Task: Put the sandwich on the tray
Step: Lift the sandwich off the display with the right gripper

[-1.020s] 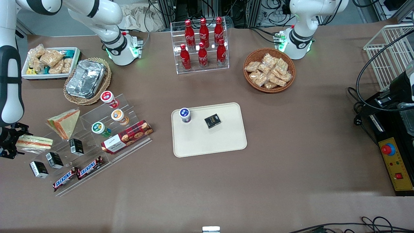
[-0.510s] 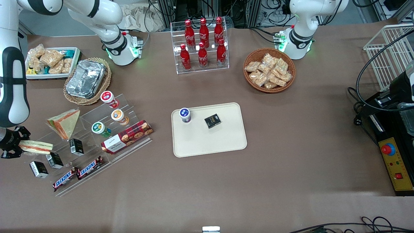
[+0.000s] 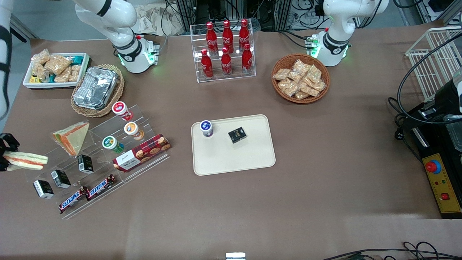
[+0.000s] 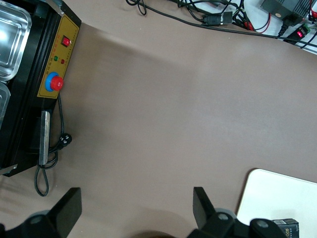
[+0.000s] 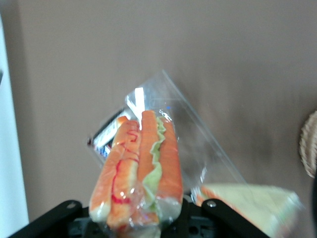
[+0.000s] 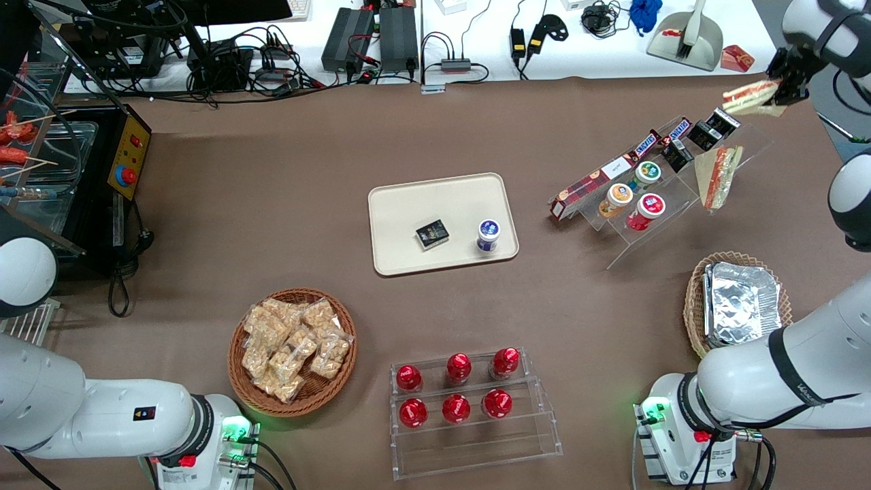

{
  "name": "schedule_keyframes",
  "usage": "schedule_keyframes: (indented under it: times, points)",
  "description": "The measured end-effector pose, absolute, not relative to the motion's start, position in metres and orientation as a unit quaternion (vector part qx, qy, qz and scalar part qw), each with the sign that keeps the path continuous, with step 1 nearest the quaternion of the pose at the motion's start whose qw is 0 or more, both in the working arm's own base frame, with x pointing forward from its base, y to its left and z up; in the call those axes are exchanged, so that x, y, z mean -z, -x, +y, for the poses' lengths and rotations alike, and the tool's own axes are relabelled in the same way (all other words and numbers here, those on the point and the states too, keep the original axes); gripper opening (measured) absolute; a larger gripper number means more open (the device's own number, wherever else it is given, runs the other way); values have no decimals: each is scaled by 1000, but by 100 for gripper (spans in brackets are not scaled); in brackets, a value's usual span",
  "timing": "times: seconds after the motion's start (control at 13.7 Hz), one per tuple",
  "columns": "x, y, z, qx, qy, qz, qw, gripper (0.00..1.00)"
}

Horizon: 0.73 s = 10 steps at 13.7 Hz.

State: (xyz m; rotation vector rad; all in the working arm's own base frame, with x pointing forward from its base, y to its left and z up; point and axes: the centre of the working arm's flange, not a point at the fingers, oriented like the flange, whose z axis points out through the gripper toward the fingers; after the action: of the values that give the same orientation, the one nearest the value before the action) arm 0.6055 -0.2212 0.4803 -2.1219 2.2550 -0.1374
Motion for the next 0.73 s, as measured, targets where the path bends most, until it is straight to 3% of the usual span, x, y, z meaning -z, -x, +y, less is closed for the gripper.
schedule_keyframes:
  times: [0.29, 0.73]
  points:
    - [-507, -602, -162, 0, 804, 595, 15, 22]
    - [-512, -606, -82, -37, 918, 396, 17, 22]
